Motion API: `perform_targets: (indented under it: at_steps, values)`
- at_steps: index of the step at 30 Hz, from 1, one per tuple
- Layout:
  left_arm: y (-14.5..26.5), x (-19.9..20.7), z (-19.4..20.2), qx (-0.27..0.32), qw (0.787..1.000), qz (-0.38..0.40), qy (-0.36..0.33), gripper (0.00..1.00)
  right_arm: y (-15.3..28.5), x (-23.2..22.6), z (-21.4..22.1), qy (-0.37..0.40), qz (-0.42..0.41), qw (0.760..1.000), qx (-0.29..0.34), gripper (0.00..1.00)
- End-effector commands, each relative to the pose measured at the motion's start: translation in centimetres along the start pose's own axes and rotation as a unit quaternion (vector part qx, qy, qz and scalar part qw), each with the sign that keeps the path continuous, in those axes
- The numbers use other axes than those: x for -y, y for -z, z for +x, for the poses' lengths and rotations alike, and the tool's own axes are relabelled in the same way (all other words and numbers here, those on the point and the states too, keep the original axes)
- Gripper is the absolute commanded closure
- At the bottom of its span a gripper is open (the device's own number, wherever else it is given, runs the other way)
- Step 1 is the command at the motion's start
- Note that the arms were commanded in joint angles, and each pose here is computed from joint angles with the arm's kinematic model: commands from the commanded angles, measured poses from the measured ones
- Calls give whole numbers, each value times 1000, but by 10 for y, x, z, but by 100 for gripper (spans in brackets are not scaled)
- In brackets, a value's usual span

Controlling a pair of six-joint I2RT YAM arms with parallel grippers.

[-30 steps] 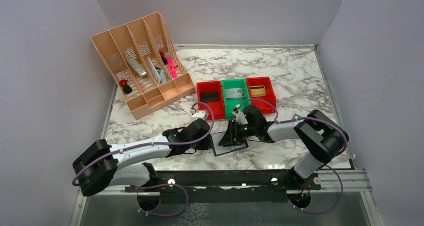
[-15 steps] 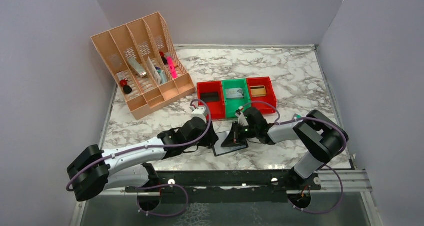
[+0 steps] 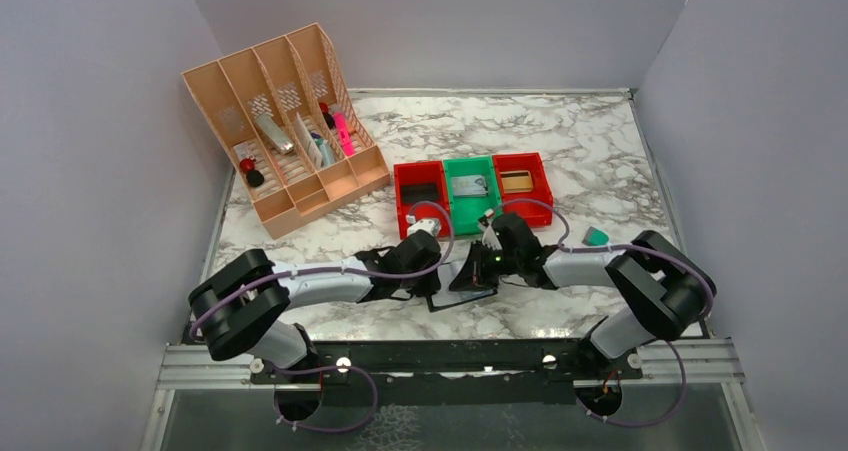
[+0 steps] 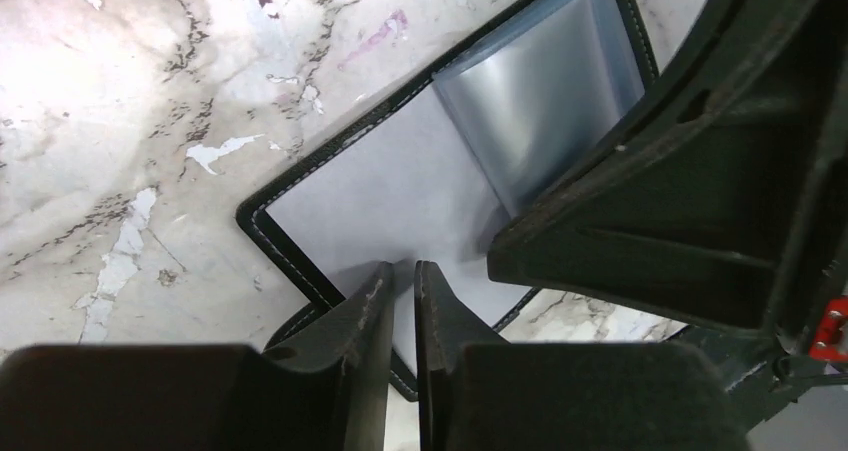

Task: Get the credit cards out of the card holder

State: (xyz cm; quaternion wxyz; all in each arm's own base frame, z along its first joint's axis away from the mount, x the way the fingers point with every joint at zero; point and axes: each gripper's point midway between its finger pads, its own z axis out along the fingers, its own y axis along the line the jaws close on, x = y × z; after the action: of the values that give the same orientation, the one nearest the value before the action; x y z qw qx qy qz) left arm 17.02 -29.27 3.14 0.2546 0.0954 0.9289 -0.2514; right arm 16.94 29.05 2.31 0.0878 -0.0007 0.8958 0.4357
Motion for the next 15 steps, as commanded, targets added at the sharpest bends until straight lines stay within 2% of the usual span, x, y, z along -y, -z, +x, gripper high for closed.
perform_targets:
  at_steps: [1, 3, 6, 7, 10, 15]
  values:
    - [-4, -28, 11, -27, 997, -68, -12, 84, 20, -8, -16, 38, 44, 998, 31, 91]
    - [-2, -31, 13, -29, 997, -72, -17, 84, 34, -6, -27, 54, 81, 993, 64, 83]
    - [1, -25, 10, -23, 998, -58, -21, 84, 55, 6, -42, 72, 143, 981, 114, 57]
    - [3, -24, 8, -21, 998, -53, -24, 84, 60, 9, -45, 76, 154, 977, 125, 53]
    - [6, -20, 6, -20, 998, -44, -34, 81, 66, 6, -42, 84, 147, 977, 129, 48]
    - [12, -16, 3, -15, 999, -31, -39, 79, 56, 0, -28, 78, 109, 987, 94, 47]
